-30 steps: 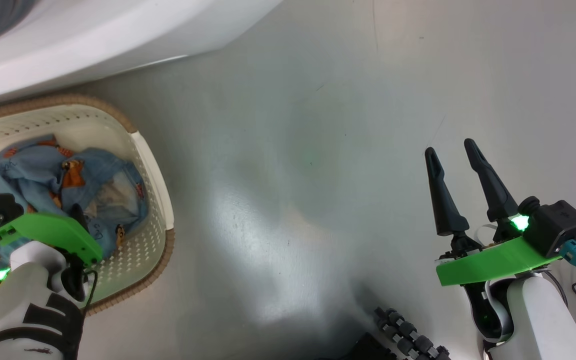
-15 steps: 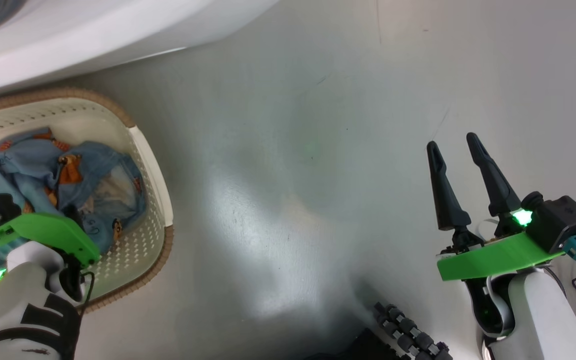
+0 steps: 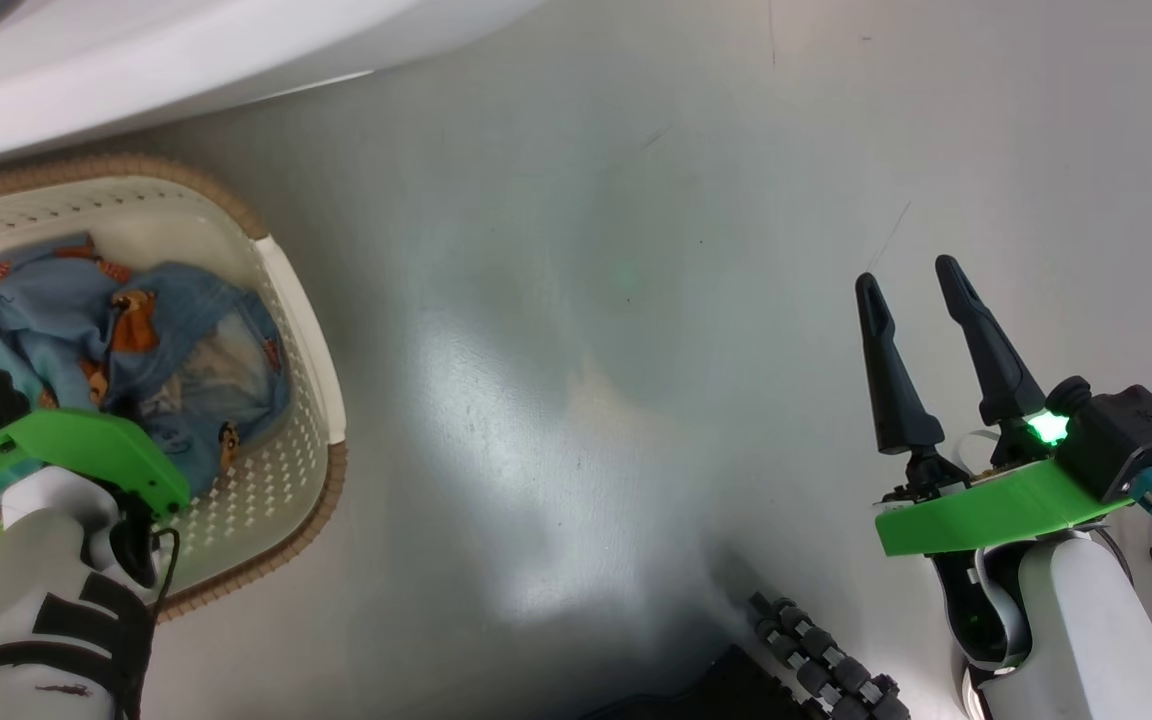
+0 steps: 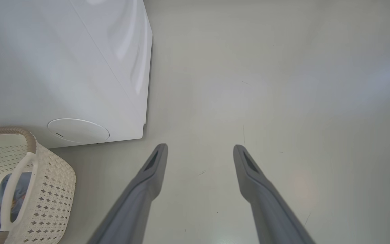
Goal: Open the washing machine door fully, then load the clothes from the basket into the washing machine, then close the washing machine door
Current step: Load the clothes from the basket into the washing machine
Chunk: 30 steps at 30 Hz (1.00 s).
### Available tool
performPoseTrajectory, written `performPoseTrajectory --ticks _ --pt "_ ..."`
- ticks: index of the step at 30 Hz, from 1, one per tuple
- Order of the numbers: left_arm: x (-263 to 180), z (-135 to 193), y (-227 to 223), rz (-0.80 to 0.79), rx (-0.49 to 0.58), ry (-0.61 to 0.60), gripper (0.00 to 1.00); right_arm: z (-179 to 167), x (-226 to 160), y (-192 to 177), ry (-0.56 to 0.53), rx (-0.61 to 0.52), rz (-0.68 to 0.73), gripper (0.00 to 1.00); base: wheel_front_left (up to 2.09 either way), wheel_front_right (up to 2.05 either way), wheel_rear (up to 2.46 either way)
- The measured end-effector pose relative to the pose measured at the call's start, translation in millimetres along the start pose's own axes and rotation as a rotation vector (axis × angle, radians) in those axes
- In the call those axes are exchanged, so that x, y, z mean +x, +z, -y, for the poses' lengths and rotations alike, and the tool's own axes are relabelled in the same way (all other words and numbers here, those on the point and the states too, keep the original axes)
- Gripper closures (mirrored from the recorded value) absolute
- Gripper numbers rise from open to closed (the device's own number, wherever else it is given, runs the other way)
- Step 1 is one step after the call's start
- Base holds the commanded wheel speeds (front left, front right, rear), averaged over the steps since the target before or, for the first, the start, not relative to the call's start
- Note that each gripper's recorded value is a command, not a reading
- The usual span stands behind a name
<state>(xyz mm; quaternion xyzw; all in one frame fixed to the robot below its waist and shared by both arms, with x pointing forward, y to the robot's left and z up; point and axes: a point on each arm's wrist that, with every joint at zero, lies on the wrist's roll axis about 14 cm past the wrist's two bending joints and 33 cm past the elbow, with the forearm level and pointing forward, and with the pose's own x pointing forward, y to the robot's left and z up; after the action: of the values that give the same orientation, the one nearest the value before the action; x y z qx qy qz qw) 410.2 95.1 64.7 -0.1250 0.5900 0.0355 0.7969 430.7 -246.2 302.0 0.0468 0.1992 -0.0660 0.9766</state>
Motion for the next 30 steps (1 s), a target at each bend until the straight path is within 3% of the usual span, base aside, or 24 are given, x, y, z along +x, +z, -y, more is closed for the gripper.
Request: performPoseTrajectory --ticks 4,10,15,19,30 --pt "1 0 -1 -0.001 0.004 0.000 0.50 0 0 0 0.000 -0.001 0.000 0.00 0.00 0.00 0.00" --pt "1 0 -1 0.005 0.009 -0.001 0.67 0 1 0 0.001 -0.002 0.001 0.00 0.00 0.00 0.00" --pt "2 0 -1 0.009 0.011 -0.003 0.75 0 1 0 0.001 -0.002 0.000 0.00 0.00 0.00 0.00" --pt "2 0 1 0.015 0.012 -0.003 1.00 0 1 -1 0.002 -0.001 0.000 0.00 0.00 0.00 0.00" --pt "-6 2 18 0.077 -0.024 -0.009 1.00 -4 2 5 0.013 0.006 0.016 0.00 0.00 0.00 0.00"
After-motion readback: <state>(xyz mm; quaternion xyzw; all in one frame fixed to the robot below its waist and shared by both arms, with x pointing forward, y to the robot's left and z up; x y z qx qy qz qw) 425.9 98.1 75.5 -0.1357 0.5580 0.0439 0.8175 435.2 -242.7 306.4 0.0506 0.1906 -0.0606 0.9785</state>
